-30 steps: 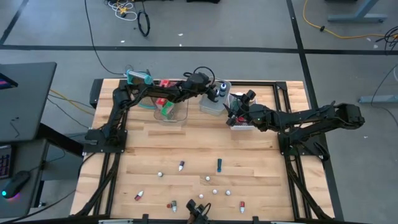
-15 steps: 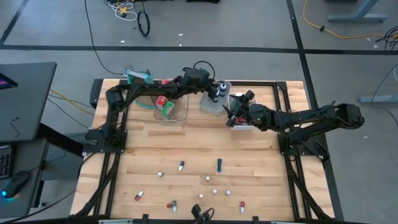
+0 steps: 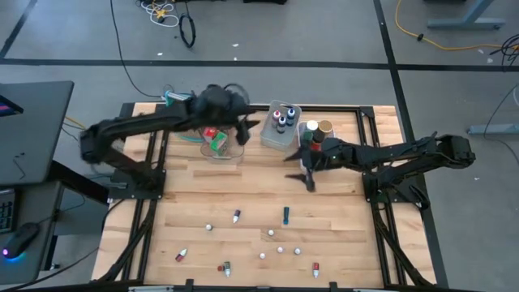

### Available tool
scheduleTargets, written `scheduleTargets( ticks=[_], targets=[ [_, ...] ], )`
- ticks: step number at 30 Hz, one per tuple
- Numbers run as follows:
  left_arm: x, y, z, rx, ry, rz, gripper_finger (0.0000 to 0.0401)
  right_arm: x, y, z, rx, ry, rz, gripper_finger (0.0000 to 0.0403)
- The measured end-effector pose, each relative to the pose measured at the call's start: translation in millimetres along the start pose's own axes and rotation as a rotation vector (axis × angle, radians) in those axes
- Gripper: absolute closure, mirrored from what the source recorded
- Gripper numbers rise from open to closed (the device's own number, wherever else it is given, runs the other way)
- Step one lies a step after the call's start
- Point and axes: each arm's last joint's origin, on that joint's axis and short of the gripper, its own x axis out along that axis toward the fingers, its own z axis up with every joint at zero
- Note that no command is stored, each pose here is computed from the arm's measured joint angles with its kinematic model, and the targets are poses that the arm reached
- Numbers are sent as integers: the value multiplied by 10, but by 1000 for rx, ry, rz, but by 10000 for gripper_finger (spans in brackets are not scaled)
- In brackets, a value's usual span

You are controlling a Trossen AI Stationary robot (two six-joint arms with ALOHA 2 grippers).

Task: Pick & Place Kitchen Items
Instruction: Put the medium blue food coloring bottle into the gray bin

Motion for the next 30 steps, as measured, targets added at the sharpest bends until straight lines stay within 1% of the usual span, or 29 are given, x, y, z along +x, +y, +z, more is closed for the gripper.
scheduleTargets(
  ticks=[3, 5, 9, 11, 14, 17, 22, 24, 27, 30],
  targets=[
    [-326, -210, -28, 79, -53, 11, 203, 16, 77, -93, 24, 71, 174, 128],
    [-502, -342, -115, 116, -70, -16, 204, 56, 158, -145, 6, 102, 265, 128],
    [-704, -558, -411, 148, -105, -106, 204, 196, 354, -241, -51, 130, 374, 128],
    [-764, -626, -563, 132, -129, -150, 203, 282, 465, -298, -82, 138, 412, 128],
    [-871, -674, -721, 73, -158, -197, 203, 407, 626, -398, -105, 155, 447, 128],
    [-964, -686, -811, 50, -182, -227, 205, 486, 727, -502, -153, 186, 452, 128],
    [-1045, -668, -820, 53, -237, -224, 206, 574, 804, -694, -310, 255, 447, 128],
    [-1048, -668, -802, 48, -254, -226, 206, 632, 818, -775, -349, 266, 443, 128],
    [-1049, -670, -794, 48, -263, -229, 206, 704, 831, -902, -353, 294, 458, 128],
    [-1048, -672, -799, 51, -257, -230, 206, 769, 850, -961, -317, 273, 485, 128]
  ],
)
